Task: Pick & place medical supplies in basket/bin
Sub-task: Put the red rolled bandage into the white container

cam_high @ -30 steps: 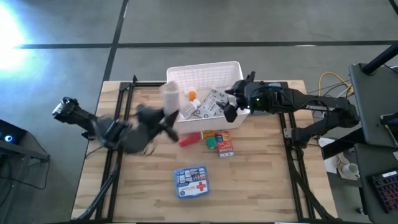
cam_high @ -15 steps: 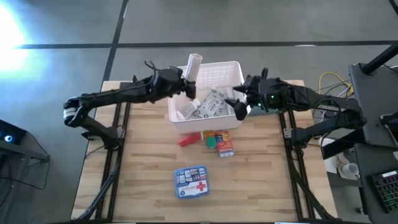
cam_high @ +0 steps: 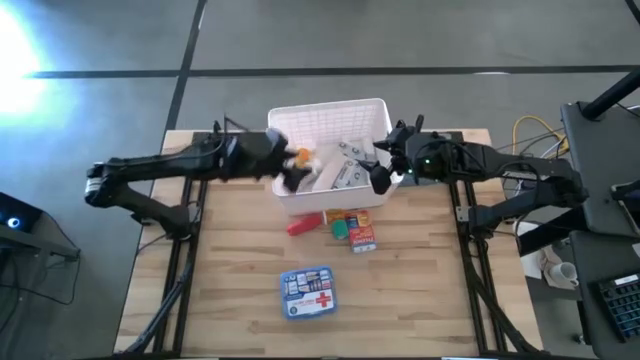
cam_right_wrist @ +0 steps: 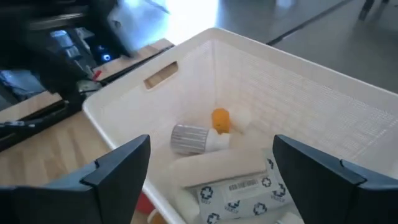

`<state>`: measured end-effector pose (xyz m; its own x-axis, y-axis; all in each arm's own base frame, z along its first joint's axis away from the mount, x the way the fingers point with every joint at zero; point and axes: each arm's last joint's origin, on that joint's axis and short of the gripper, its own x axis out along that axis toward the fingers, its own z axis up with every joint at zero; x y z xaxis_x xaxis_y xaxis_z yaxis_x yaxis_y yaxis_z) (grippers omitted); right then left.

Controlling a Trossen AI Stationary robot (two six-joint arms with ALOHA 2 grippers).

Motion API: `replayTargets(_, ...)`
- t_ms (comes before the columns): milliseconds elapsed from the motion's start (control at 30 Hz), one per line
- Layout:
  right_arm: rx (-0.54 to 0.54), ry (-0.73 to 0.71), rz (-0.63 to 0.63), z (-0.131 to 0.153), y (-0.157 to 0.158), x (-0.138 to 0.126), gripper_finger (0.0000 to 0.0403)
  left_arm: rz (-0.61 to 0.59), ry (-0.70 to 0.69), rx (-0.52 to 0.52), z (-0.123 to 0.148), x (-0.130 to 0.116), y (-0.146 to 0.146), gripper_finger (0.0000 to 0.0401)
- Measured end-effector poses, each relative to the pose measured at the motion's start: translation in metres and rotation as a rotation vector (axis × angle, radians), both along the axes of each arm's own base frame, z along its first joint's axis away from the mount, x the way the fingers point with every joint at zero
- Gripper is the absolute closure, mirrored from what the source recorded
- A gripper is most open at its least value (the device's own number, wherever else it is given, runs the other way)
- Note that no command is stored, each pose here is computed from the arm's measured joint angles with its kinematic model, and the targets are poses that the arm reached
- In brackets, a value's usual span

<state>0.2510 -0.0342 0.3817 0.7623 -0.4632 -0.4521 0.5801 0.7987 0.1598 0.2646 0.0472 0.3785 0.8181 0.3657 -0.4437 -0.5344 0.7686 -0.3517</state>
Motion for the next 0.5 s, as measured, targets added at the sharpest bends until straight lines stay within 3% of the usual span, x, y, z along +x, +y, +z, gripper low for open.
replayTargets(100, -0.009, 0.016, -0.023, -0.004, -0.002, 0.005, 0.0076, -0.118, 0.116, -0.014, -0.005, -0.017, -0.034, 0.0071)
replayTargets(233, -0.012, -0.005, -0.03, -0.007, -0.006, 0.016, 0.0076, -0.155, 0.259, -0.033, -0.03, -0.035, -0.072, 0.0071)
replayTargets(500, -0.056, -0.005, -0.002, -0.013, -0.009, 0.05, 0.0076, -0.232, 0.454, 0.012, -0.116, -0.048, -0.112, 0.007)
